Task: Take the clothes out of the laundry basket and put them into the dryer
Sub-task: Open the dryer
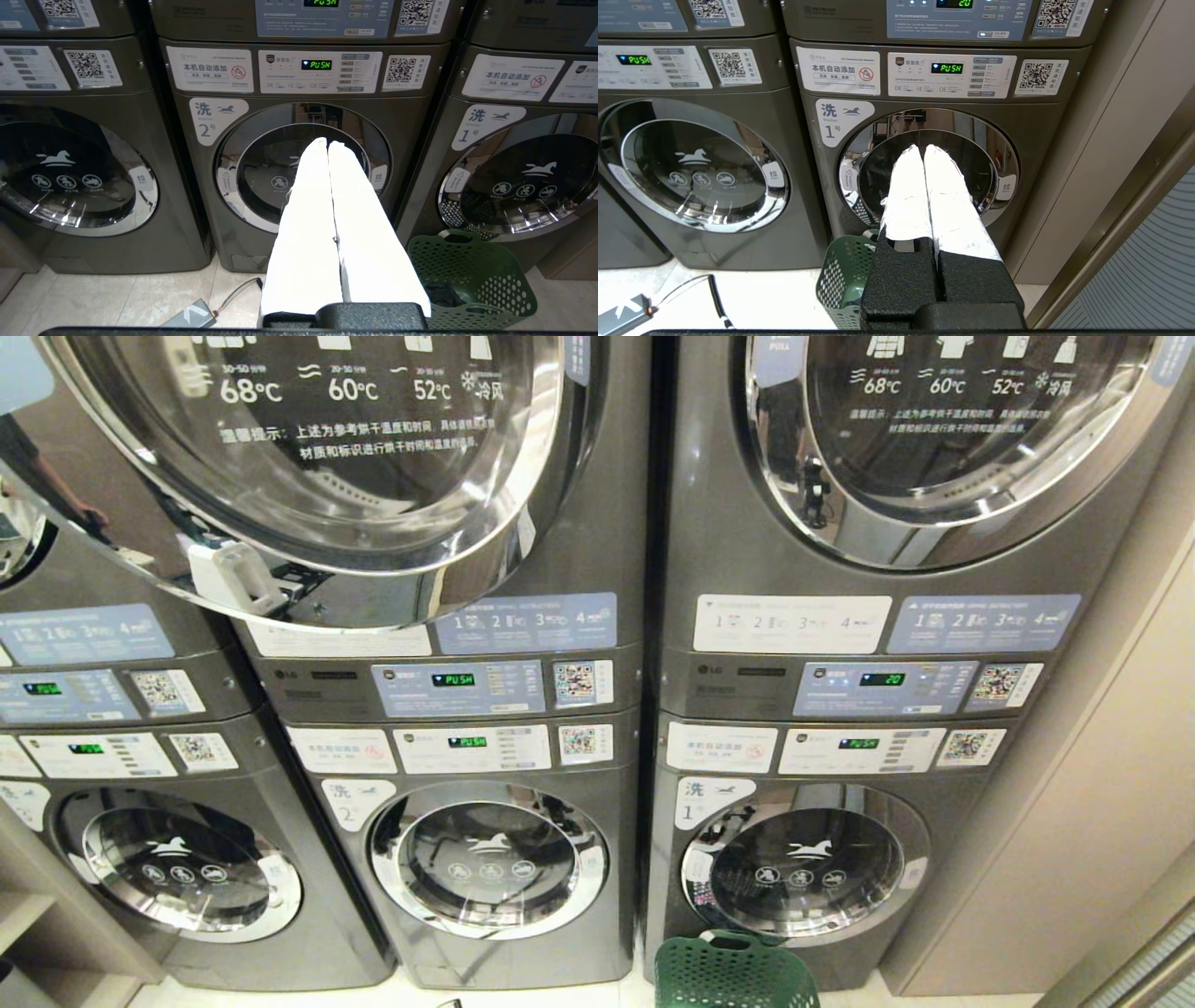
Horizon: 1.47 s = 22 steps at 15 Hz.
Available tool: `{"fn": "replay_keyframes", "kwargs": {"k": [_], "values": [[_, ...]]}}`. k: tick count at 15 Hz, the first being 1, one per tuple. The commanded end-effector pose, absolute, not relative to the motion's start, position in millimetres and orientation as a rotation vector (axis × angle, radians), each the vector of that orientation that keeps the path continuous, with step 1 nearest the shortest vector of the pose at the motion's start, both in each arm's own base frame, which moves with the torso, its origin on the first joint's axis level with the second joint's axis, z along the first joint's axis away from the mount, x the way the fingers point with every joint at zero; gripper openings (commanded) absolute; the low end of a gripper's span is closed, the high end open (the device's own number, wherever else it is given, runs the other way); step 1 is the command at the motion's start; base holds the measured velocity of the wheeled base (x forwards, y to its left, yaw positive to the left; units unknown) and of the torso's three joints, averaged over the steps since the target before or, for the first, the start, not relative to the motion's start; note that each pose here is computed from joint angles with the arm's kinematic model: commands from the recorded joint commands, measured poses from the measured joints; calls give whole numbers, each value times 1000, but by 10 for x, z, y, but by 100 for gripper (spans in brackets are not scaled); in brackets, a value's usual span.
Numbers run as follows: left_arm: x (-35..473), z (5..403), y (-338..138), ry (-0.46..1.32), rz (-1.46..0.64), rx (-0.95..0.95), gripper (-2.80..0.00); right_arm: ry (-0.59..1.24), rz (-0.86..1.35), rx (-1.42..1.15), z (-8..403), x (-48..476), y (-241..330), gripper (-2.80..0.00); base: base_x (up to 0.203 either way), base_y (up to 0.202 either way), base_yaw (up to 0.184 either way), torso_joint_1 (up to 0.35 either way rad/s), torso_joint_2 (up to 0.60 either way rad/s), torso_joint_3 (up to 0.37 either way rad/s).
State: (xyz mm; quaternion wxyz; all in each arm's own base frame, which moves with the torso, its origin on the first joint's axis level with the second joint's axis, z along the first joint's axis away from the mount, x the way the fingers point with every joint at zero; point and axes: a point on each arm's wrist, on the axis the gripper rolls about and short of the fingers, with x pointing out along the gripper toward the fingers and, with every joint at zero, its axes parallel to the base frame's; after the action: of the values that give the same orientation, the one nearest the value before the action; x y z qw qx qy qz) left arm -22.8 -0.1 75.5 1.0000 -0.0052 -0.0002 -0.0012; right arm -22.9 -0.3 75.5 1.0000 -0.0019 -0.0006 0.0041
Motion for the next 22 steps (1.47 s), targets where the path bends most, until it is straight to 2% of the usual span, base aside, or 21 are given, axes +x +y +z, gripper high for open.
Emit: {"fn": "replay_keyframes", "kwargs": {"k": [1, 3, 5, 8, 11, 14, 16, 19, 22], "values": [[-229, 752, -1, -1, -2, -11, -280, 0, 9, -5, 755, -228, -3, -280, 0, 0, 0, 0, 0, 0], [-229, 757, -1, -4, -9, 4, -280, 0, 9, -6, 755, -228, -3, -280, 0, 0, 0, 0, 0, 0], [-280, 985, -7, -69, -34, 30, -280, 0, 10, -6, 755, -228, -3, -280, 0, 0, 0, 0, 0, 0], [-266, 1906, -10, -153, -57, 18, -280, 0, 11, -6, 755, -228, -2, -280, 0, 0, 0, 0, 0, 0], [483, 2900, 8, -125, 26, -65, -280, 0, 11, -21, 755, -228, -2, -280, 0, 0, 0, 0, 0, 0], [1519, 3525, 244, -183, 162, -147, -280, 0, 11, -20, 755, -228, -2, -280, 0, 0, 0, 0, 0, 0], [1887, 3696, 690, -239, 229, -172, -280, 0, 11, -15, 755, -228, -2, -280, 0, 0, 0, 0, 0, 0], [1994, 3846, 1211, -315, 182, -184, -280, 0, 11, -12, 755, -228, -2, -280, 0, 0, 0, 0, 0, 0], [2003, 3883, 1241, -304, 46, -203, -280, 0, 11, -14, 755, -228, -2, -280, 0, 0, 0, 0, 0, 0]]}}
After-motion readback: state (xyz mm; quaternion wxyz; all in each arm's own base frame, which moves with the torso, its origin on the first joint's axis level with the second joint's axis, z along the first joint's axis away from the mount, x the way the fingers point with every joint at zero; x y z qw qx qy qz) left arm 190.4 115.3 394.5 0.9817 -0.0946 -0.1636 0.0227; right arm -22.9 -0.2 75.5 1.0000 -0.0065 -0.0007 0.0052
